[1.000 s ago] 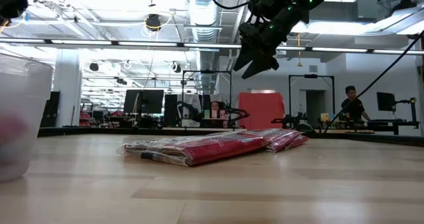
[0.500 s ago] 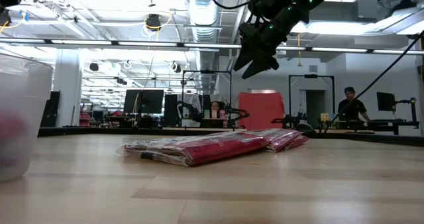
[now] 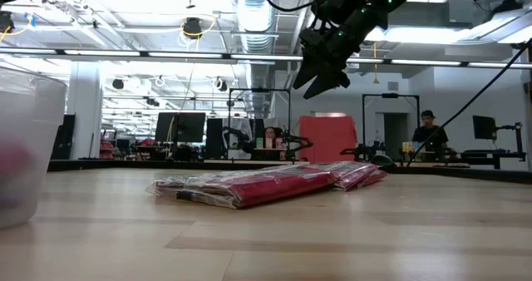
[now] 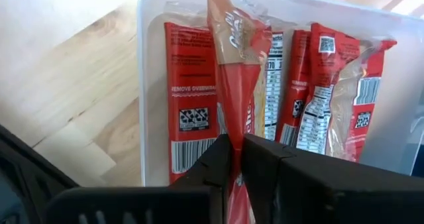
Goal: Sort popcorn bags into baskets
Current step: Put the red popcorn bag into the transparent bin
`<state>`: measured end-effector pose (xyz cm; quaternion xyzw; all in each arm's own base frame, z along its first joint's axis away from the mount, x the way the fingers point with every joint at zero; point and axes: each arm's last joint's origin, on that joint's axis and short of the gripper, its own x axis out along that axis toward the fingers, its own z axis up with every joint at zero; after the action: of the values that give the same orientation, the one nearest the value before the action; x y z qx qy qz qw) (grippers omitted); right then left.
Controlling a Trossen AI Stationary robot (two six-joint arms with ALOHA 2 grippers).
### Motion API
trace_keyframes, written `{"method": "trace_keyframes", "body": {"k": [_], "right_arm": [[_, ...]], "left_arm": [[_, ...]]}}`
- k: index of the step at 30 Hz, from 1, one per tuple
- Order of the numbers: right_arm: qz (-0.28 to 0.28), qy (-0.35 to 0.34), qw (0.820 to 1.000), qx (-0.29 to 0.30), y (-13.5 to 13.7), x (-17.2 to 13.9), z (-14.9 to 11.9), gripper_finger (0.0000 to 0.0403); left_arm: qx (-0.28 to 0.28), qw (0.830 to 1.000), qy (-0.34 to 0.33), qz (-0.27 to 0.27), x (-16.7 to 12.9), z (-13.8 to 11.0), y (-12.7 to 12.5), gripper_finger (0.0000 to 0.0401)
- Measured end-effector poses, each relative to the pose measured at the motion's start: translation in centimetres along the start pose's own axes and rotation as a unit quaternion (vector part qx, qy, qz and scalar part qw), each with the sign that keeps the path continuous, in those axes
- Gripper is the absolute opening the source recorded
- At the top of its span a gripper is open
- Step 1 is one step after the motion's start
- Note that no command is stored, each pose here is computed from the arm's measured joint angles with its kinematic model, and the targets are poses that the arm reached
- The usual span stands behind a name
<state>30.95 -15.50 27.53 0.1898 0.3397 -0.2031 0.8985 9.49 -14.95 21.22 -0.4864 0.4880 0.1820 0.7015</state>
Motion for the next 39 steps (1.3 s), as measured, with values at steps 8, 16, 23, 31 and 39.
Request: {"method": "trace_keyframes", "body": {"k": [8, 16, 23, 31, 39], "right_arm": [[0.0, 0.005, 1.0, 0.0, 0.0, 0.0, -0.1, 0.027], [0.0, 0.006, 1.0, -0.001, 0.0, 0.0, -0.1, 0.027], [0.0, 0.004, 1.0, -0.002, 0.0, 0.0, -0.1, 0.027], [-0.027, 0.035, 0.998, 0.039, -0.6, 0.5, -1.5, 0.027], [-0.082, 0.095, 0.99, 0.059, -0.9, 2.9, -7.1, 0.027]], "left_arm": [[0.001, 1.0, -0.002, -0.014, 0.1, 0.1, -0.3, 0.0073], [-0.021, 0.999, 0.012, -0.029, 0.0, -0.1, -0.6, 0.0177], [-0.081, 0.994, 0.0, -0.072, -1.3, 0.8, -0.9, 0.0205], [-0.13, 0.965, -0.147, -0.174, -4.4, 5.4, -1.8, 0.0198], [-0.112, 0.933, -0.328, -0.095, -4.3, 12.6, -1.6, 0.0195]]}}
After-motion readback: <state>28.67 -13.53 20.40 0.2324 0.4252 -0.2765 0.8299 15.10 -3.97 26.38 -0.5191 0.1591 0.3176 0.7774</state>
